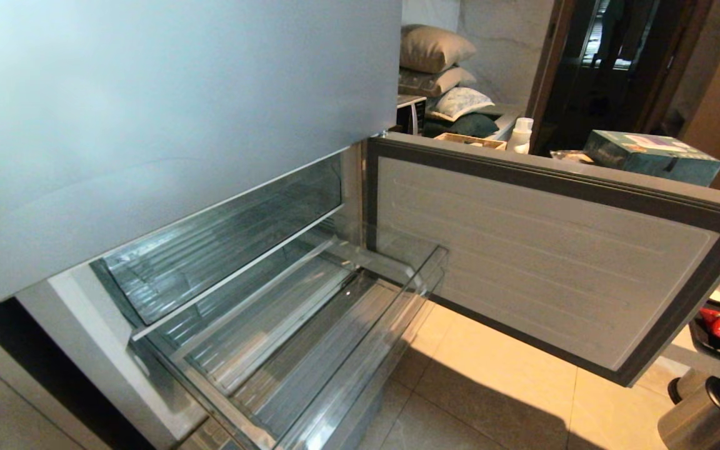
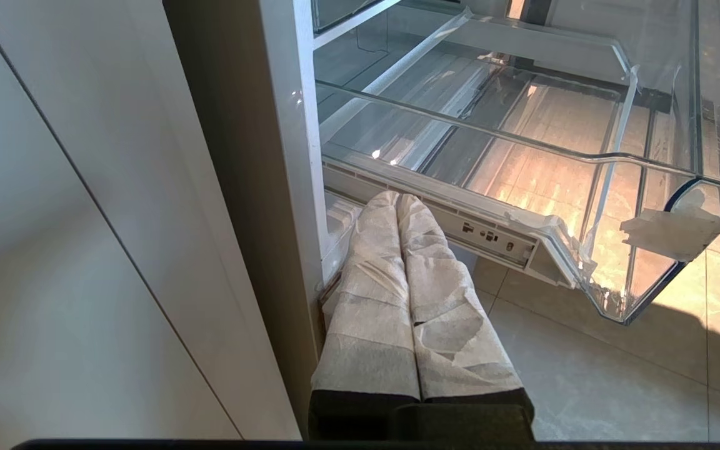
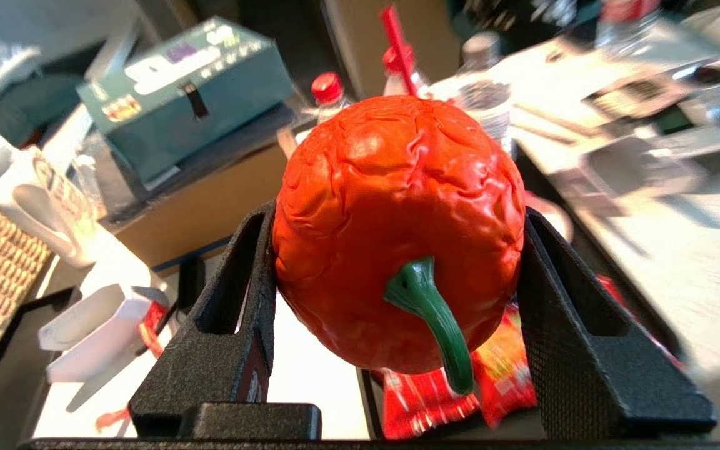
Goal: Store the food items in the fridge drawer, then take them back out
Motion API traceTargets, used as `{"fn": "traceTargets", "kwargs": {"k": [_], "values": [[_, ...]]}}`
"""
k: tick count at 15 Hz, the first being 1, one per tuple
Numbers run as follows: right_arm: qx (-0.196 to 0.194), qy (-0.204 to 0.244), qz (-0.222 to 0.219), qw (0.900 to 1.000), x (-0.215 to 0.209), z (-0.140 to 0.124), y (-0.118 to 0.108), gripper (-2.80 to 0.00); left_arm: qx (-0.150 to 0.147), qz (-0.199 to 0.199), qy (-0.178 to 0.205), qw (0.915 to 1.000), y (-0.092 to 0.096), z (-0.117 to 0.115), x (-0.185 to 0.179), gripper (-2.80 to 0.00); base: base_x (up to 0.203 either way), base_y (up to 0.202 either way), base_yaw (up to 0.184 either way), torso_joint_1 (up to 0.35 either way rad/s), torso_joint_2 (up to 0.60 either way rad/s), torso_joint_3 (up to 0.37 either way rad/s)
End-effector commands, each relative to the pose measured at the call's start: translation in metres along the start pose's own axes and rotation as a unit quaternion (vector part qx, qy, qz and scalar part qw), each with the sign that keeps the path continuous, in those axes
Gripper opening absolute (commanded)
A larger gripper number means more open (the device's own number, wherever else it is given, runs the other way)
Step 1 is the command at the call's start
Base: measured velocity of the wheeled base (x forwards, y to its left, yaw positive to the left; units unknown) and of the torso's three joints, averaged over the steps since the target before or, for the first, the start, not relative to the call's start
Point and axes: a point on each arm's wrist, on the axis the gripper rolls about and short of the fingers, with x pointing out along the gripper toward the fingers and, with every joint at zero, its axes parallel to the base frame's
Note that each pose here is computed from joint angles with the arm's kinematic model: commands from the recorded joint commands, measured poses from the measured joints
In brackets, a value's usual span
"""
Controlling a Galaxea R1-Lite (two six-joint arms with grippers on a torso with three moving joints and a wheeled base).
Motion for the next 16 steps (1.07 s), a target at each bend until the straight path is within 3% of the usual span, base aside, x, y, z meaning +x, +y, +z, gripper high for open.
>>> {"fn": "traceTargets", "kwargs": {"k": [1,3,10,13,16], "values": [[0.003,0.055,0.013,0.998,0.059,-0.032,-0.008,-2.8,0.0,0.0,0.0,1.0,0.0,0.0,0.0,-2.8,0.0,0.0,0.0,0.0,0.0,0.0],[0.001,0.074,0.04,0.996,0.08,-0.044,-0.006,-2.8,0.0,0.0,0.0,1.0,0.0,0.0,0.0,-2.8,0.0,0.0,0.0,0.0,0.0,0.0],[-0.015,0.119,0.035,0.992,0.156,-0.107,-0.023,-2.8,0.0,0.0,0.0,1.0,0.0,0.0,0.0,-2.8,0.0,0.0,0.0,0.0,0.0,0.0],[-0.024,0.11,0.042,0.993,0.179,-0.116,-0.026,-2.8,0.0,0.0,0.0,1.0,0.0,0.0,0.0,-2.8,0.0,0.0,0.0,0.0,0.0,0.0],[-0.023,0.111,0.081,0.99,0.197,-0.124,-0.026,-2.8,0.0,0.0,0.001,1.0,0.0,0.0,0.0,-2.8,0.0,0.0,0.0,0.0,0.0,0.0]]}}
